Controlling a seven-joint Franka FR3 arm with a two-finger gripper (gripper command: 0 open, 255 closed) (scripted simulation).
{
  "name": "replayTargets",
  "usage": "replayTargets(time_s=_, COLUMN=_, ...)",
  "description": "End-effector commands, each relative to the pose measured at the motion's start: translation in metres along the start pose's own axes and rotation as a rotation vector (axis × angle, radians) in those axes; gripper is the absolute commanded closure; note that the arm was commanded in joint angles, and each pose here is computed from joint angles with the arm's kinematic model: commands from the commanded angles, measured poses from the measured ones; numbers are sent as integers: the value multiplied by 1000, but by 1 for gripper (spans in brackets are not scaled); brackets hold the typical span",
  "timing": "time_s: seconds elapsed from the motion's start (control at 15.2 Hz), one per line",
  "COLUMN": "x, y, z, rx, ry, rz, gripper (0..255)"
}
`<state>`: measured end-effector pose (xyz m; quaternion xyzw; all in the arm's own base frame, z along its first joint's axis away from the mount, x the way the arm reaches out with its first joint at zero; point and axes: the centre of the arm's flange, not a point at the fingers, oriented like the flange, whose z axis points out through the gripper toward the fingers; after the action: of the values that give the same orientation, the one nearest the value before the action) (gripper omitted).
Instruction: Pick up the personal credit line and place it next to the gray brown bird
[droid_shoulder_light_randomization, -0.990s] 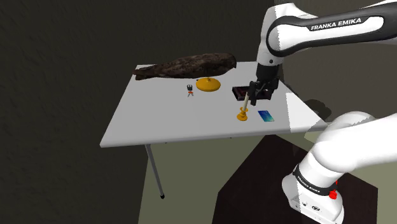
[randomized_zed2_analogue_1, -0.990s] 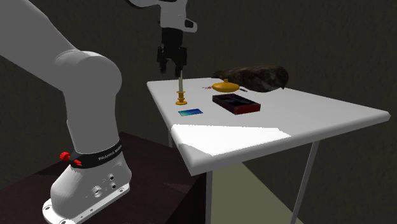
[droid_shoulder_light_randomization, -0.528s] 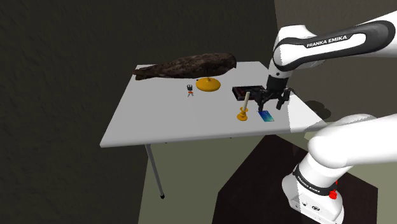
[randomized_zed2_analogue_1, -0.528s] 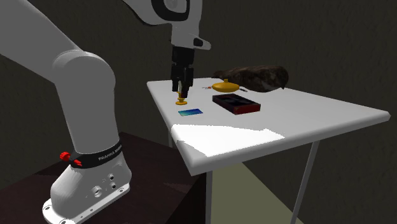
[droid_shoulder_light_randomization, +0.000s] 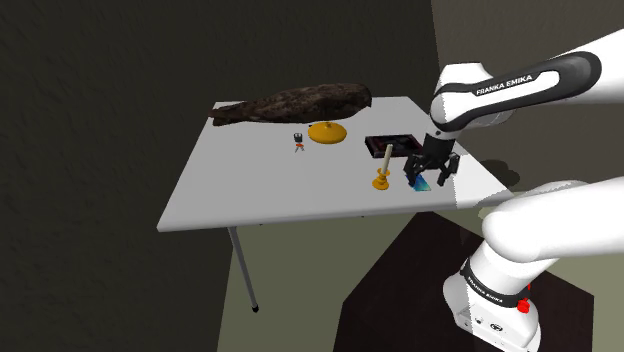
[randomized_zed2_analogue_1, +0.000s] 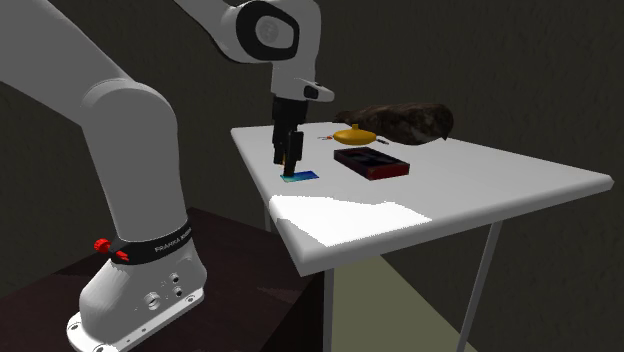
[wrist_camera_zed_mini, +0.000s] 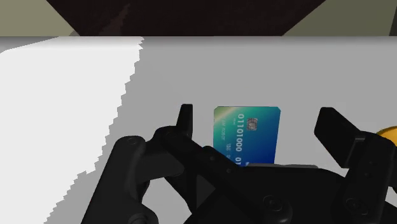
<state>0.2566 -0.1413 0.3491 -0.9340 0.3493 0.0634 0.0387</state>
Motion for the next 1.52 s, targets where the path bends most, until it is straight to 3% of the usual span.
replayTargets(time_s=0.0, x=0, y=1, z=13, rx=0, ry=1, rz=0, gripper=0)
replayTargets(time_s=0.53, x=0, y=1, z=13, rx=0, ry=1, rz=0, gripper=0)
replayTargets(time_s=0.59, x=0, y=1, z=13, rx=0, ry=1, rz=0, gripper=255)
replayTargets(time_s=1.19, x=0, y=1, z=13, rx=0, ry=1, rz=0, gripper=255)
replayTargets(time_s=1.45, x=-3, y=0, z=-8, rx=0, ry=1, rz=0, gripper=255)
